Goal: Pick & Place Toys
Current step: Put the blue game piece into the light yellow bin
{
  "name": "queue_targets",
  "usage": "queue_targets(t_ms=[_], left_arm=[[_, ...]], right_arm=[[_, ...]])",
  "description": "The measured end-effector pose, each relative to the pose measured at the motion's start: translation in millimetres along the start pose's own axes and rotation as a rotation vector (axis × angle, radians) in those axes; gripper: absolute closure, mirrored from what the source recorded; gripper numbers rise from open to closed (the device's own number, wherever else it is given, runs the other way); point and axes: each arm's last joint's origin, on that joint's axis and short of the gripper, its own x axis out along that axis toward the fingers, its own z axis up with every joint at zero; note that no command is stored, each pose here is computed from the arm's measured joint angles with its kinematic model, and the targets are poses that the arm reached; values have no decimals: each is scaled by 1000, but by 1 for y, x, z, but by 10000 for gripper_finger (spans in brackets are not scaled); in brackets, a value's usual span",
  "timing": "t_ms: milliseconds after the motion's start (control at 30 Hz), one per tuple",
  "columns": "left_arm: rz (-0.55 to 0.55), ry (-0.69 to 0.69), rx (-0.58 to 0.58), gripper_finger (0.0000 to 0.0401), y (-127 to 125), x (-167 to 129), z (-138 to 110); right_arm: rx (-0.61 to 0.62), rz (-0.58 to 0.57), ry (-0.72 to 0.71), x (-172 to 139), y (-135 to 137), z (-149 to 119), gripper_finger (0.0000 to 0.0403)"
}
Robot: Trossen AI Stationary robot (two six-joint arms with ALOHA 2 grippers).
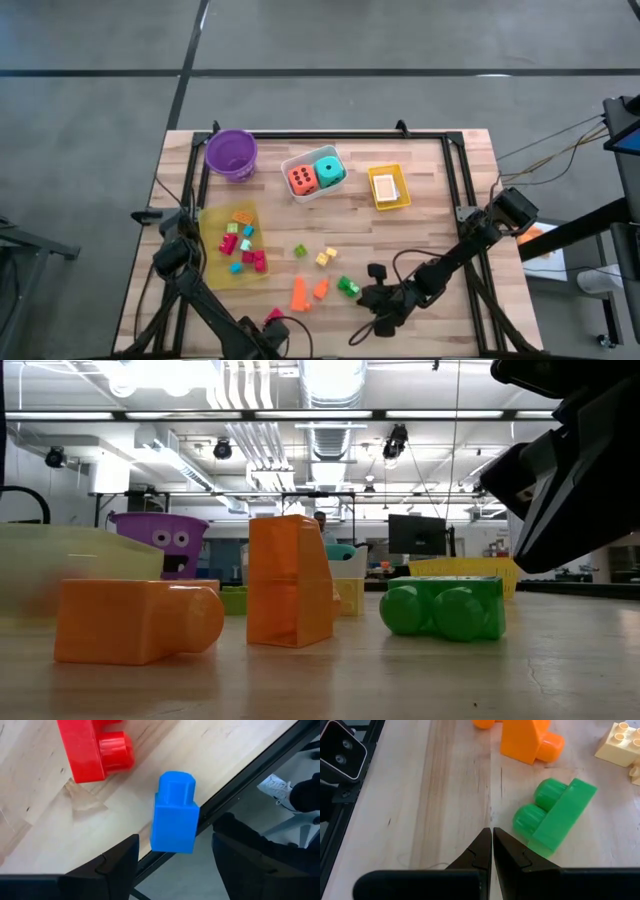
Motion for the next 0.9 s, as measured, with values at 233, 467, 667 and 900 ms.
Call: queue_targets(t_ms=[233, 467, 667, 900], left_arm=[[-3, 0, 3, 143, 0, 0, 0], [-11, -11, 28, 143, -1, 0, 1], [-9, -28, 37, 143, -1, 1, 1], [0, -34, 44, 143, 3, 17, 3]], right_arm=[[2, 0, 0, 0, 0, 0, 387], [2, 1, 1, 0, 0, 0, 387], [2, 2, 1, 0, 0, 0, 387], [1, 4, 3, 0, 0, 0, 387]])
